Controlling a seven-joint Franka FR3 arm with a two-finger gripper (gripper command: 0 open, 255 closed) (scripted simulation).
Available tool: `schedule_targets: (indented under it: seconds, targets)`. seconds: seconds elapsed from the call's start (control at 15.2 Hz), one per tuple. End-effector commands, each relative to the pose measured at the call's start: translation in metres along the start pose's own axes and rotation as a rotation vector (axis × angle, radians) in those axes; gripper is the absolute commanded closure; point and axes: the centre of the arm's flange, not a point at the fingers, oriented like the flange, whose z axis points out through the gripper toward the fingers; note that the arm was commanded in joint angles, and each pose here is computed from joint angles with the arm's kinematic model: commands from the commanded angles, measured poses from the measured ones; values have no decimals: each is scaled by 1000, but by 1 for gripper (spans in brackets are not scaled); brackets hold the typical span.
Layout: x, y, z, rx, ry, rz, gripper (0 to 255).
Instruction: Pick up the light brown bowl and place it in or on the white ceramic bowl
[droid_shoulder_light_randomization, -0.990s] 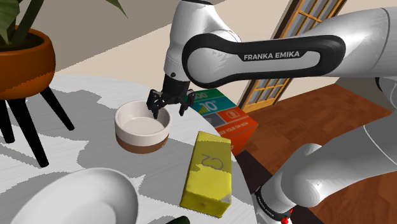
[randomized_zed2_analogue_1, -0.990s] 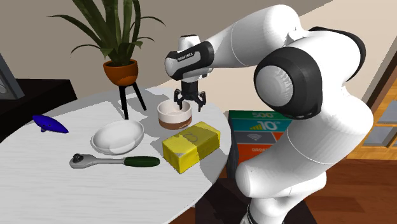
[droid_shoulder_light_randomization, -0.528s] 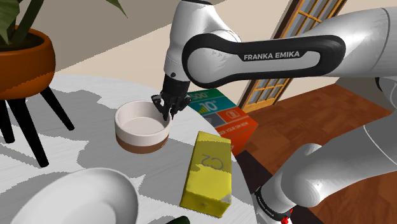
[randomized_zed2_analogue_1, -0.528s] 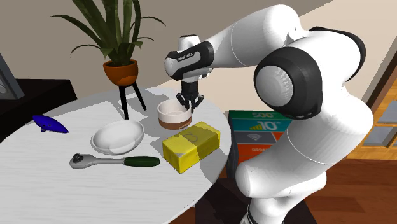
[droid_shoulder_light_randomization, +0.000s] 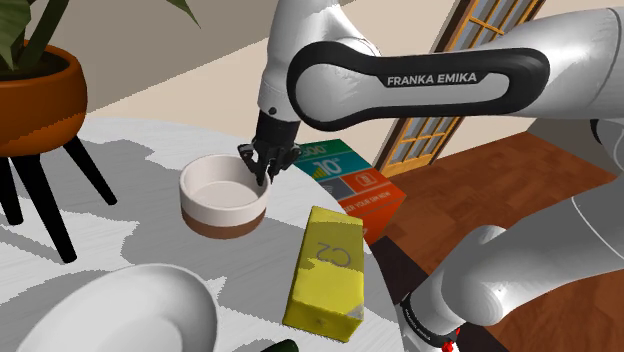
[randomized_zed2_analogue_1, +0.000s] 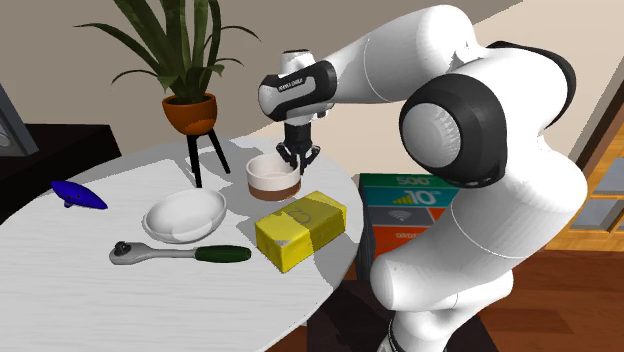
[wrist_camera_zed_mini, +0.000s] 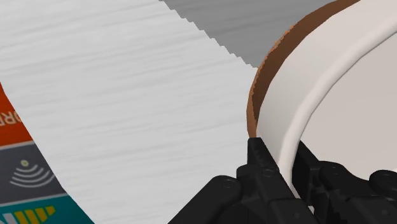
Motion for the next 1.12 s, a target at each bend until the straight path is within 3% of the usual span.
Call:
schedule_targets:
  seconds: [0.0, 1.06]
  targets:
    - [0, 1, -10, 0, 1, 0, 255]
    - [4, -1, -94, 0, 1, 0, 255]
